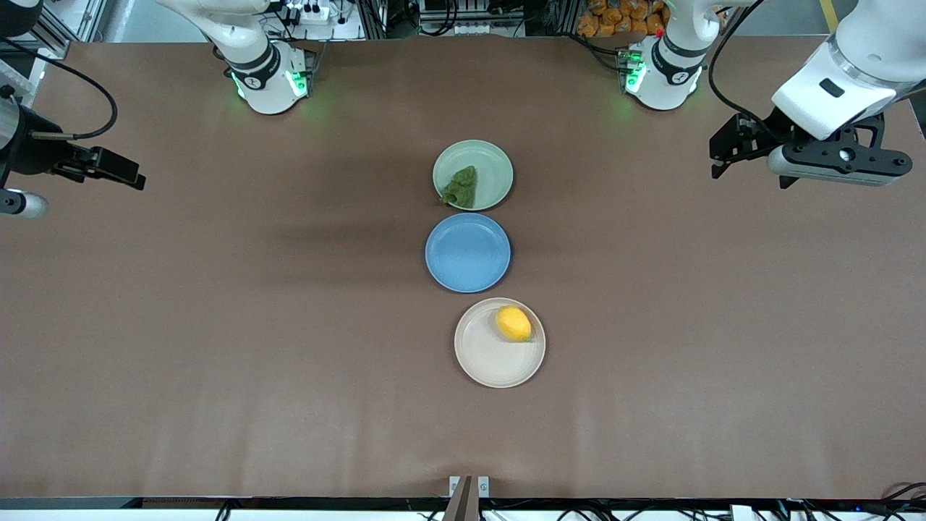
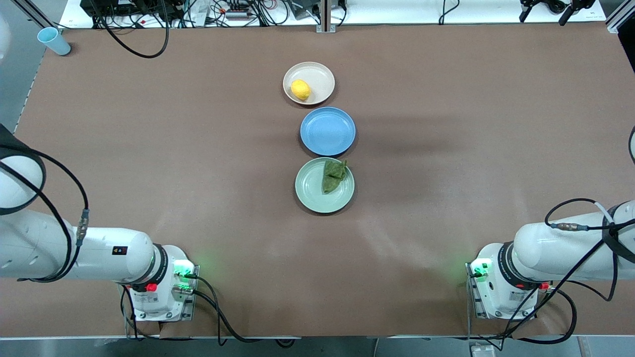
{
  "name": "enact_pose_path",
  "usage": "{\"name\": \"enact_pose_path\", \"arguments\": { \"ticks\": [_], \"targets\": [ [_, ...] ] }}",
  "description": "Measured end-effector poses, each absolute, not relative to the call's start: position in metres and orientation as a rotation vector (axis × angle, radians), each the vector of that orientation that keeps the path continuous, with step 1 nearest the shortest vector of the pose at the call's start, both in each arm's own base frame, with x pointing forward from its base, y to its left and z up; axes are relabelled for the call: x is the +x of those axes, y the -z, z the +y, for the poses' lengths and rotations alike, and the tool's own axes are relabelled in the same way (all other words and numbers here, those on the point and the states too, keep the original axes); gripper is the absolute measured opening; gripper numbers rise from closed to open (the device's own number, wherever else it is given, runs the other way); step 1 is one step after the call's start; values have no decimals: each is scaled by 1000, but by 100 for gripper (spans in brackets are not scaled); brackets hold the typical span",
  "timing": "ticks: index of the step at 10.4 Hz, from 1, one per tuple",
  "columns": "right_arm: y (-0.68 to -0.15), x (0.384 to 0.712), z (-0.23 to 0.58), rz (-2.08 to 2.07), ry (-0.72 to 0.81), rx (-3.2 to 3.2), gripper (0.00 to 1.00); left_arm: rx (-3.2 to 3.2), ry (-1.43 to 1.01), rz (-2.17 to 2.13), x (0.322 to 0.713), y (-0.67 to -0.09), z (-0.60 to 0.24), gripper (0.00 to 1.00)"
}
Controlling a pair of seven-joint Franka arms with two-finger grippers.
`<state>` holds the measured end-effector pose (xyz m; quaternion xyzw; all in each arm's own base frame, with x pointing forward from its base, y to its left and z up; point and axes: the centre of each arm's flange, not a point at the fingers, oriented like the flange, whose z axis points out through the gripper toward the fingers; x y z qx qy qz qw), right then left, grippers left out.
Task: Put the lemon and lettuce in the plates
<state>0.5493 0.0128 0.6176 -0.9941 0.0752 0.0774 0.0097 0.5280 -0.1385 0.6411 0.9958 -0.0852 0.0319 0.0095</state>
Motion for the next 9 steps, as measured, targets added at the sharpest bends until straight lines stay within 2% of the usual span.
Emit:
{"name": "enact_pose_path", "arguments": {
  "ticks": [9],
  "targets": [
    [-618,550,13,234,-231,-3101,100,3112,-85,-246,532,-637,-132,100]
  ]
}}
